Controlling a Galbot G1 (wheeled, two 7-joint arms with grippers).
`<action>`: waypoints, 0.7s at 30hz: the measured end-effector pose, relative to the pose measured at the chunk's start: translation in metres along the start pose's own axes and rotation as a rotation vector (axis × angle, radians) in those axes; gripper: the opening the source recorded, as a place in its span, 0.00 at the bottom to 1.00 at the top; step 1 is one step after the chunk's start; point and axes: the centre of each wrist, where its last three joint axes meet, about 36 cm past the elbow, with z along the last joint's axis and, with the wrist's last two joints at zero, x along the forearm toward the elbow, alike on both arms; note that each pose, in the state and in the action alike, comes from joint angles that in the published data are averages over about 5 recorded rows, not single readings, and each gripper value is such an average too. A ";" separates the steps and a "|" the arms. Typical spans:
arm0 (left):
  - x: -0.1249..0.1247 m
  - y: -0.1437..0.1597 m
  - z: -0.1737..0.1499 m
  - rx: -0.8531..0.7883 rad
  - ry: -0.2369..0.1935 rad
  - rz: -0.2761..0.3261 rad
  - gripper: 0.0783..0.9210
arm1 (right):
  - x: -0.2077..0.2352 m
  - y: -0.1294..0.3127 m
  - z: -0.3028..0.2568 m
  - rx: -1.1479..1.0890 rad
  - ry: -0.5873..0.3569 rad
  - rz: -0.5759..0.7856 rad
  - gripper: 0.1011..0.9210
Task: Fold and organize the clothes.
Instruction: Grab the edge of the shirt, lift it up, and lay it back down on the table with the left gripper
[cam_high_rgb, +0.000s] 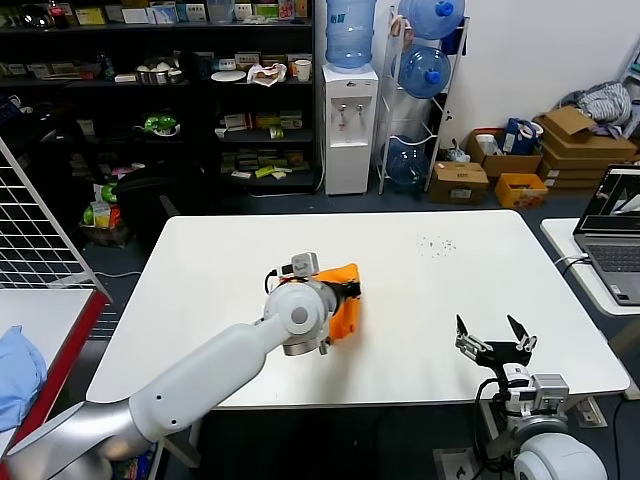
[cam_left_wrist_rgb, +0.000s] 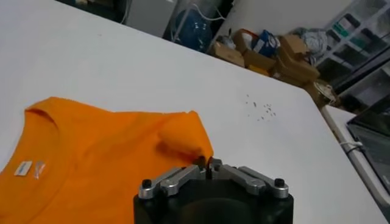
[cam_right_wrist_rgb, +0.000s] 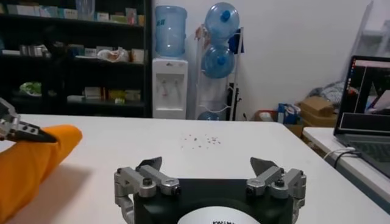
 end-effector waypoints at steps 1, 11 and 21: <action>-0.003 -0.004 0.000 -0.003 -0.001 0.001 0.04 | 0.000 0.000 0.000 -0.001 0.000 0.000 1.00; -0.026 -0.032 -0.001 -0.021 -0.016 -0.001 0.04 | 0.000 0.001 0.000 -0.007 0.000 0.002 1.00; -0.025 -0.037 0.001 -0.030 -0.044 0.016 0.23 | 0.001 -0.005 -0.005 -0.016 -0.019 -0.031 1.00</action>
